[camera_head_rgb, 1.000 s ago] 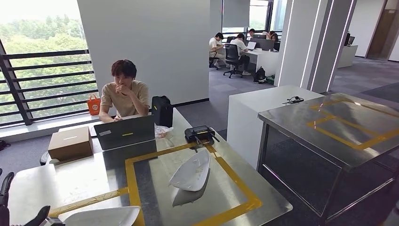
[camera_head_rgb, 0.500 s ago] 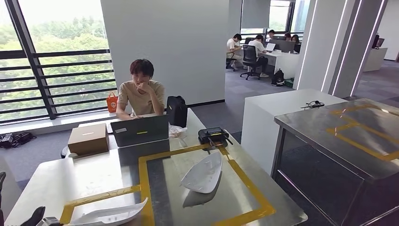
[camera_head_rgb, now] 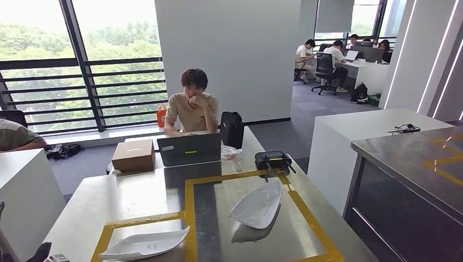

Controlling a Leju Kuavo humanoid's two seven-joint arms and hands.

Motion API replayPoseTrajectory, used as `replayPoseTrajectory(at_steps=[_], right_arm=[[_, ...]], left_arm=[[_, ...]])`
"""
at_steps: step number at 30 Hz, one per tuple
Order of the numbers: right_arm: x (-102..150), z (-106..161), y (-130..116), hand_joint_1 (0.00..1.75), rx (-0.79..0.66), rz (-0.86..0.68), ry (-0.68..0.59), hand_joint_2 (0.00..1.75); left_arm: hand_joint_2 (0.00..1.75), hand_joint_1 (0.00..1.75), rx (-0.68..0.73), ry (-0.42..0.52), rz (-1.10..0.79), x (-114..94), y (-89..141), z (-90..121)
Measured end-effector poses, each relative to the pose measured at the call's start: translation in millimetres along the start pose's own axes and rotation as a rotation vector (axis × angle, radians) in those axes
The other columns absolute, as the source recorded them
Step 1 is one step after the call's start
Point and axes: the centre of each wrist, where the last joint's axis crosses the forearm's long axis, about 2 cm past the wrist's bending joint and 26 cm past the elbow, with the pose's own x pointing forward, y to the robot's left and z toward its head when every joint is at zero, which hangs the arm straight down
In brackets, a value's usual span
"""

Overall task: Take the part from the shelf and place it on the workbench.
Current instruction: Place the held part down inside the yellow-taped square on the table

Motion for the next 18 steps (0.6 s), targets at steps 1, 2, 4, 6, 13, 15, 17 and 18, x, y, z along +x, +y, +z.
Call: replayPoseTrajectory(at_steps=[1, 2, 4, 6, 13, 15, 17, 18], right_arm=[[0.4, 0.0, 0.0, 0.0, -0.004, 0.0, 0.0, 0.0], [1.0, -0.1, 0.0, 0.0, -0.008, -0.001, 0.001, 0.0], [2.1, -0.2, -0.2, 0.0, -0.017, -0.009, 0.006, 0.0], [1.9, -0.1, -0.4, 0.0, -0.022, -0.016, 0.014, 0.0], [-0.3, 0.1, -1.3, 0.0, -0.032, -0.028, 0.036, 0.0], [0.2, 0.1, -1.3, 0.0, -0.034, -0.033, 0.036, 0.0], [1.0, 0.0, -1.1, 0.0, -0.034, -0.038, 0.034, 0.0], [1.3, -0.1, -1.0, 0.0, -0.034, -0.04, 0.033, 0.0]], left_arm=[[0.0, 0.0, 0.0, -0.004, -0.004, 0.3, 0.4, -0.5], [0.0, 0.0, 0.0, -0.008, -0.008, 0.5, 0.9, -0.8], [0.0, 0.0, 0.003, -0.012, -0.013, 0.9, 2.1, -1.7], [0.0, 0.0, 0.009, -0.011, -0.011, 2.3, 2.4, -2.6], [0.0, 0.0, 0.025, 0.018, 0.027, 8.1, 0.5, -0.2], [0.0, 0.0, 0.027, 0.017, 0.028, 8.8, 0.5, -0.7], [0.0, 0.0, 0.027, 0.015, 0.029, 9.5, 0.4, -1.0], [0.0, 0.0, 0.027, 0.014, 0.03, 9.8, 0.3, -0.9]])
